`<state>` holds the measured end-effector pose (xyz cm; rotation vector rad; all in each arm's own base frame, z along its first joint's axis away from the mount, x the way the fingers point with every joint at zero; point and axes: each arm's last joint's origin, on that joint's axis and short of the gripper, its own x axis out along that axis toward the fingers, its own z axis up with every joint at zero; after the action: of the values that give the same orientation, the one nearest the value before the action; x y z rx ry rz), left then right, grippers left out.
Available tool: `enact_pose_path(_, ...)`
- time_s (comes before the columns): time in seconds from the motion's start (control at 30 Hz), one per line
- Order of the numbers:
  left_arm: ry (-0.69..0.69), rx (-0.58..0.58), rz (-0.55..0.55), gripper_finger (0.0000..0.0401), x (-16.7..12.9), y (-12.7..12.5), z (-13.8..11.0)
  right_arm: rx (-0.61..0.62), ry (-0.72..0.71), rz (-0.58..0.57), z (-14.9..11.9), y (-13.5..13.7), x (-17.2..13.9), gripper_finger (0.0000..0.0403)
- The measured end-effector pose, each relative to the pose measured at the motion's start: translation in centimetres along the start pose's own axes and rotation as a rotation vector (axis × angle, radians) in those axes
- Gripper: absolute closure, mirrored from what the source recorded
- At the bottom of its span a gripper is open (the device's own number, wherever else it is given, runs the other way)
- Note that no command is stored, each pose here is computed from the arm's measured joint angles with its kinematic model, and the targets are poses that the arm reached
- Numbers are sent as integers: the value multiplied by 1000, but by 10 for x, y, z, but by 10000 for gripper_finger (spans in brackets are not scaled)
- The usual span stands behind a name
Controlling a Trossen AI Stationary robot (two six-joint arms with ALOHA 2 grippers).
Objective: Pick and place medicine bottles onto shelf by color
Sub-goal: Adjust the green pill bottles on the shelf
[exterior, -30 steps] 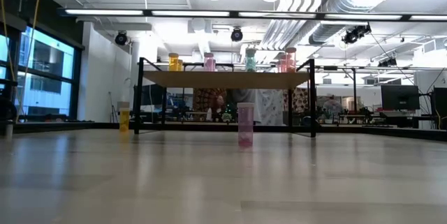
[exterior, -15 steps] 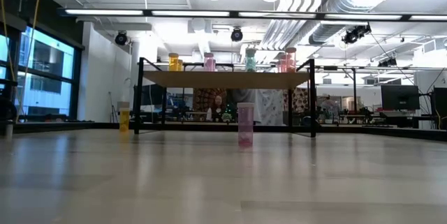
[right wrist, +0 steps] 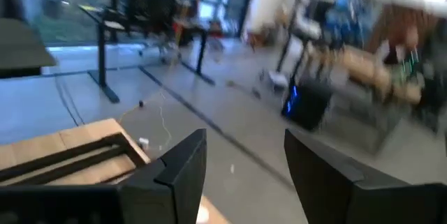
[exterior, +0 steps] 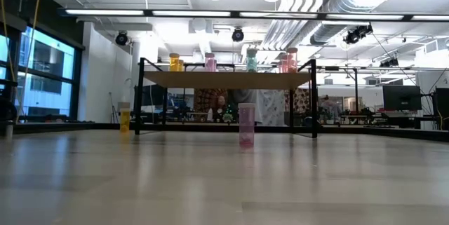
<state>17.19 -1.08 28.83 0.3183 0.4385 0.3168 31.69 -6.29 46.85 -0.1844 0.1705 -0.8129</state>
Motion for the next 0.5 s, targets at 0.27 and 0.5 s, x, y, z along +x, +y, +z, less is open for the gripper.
enact_pose_path(0.27, 0, 0, 0, 176, 0, 0, 0, 198, 204, -101, -23, -30, 15, 217)
enact_pose_path(0.5, 1, 0, 0, 176, 0, 0, 0, 253, 345, -132, -49, -23, 36, 217)
